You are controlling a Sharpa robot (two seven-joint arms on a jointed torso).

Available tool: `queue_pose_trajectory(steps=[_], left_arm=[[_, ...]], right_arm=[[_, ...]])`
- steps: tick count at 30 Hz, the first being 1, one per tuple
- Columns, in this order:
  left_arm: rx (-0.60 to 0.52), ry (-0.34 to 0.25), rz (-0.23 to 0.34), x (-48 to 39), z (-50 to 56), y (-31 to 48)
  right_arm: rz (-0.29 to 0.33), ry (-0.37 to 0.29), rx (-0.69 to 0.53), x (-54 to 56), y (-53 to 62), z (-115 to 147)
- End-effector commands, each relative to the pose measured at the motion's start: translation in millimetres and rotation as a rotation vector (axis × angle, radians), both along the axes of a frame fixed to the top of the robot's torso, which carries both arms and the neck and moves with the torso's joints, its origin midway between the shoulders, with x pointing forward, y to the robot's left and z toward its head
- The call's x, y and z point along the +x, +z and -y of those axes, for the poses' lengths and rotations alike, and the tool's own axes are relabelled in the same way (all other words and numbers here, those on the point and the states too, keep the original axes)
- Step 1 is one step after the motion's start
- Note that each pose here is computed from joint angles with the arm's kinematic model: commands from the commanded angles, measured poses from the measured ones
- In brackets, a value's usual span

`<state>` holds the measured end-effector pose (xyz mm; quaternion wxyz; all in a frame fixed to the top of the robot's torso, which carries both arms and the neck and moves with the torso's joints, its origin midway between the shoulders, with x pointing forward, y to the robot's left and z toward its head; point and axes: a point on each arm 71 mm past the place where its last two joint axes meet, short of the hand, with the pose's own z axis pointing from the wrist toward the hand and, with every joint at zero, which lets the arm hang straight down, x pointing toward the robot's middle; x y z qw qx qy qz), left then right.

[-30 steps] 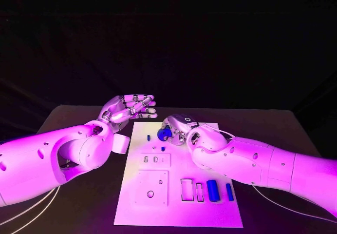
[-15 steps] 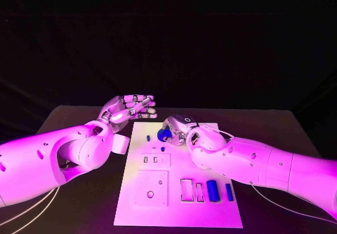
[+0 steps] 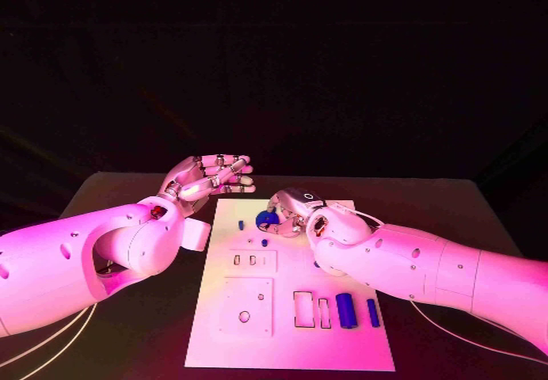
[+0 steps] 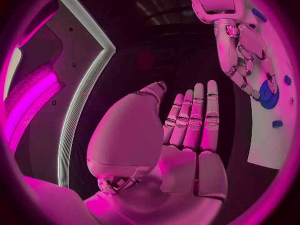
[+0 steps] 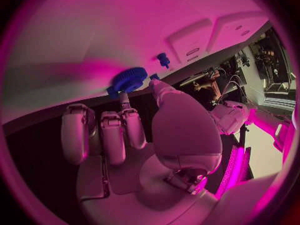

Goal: Assemble the parts on the task board

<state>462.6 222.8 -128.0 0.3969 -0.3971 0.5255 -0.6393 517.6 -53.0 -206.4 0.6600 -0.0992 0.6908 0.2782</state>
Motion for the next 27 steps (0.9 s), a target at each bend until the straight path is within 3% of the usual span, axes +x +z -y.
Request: queue_pose_trajectory(steps=[1, 18, 27], left_arm=[[-0.01, -0.021, 0.005, -0.9, 2.1, 1.4], [-0.008, -0.017, 0.004, -0.8, 0.6, 1.4], [-0.006, -0.009, 0.005, -0.3, -2.6, 1.2]], right_arm=[[-0.034, 0.006, -0.014, -0.1, -3.4, 1], [-0.06, -0.022, -0.023, -1.4, -6.7, 20], [0.006, -0.026, 0.115, -15.3, 10.6, 47]])
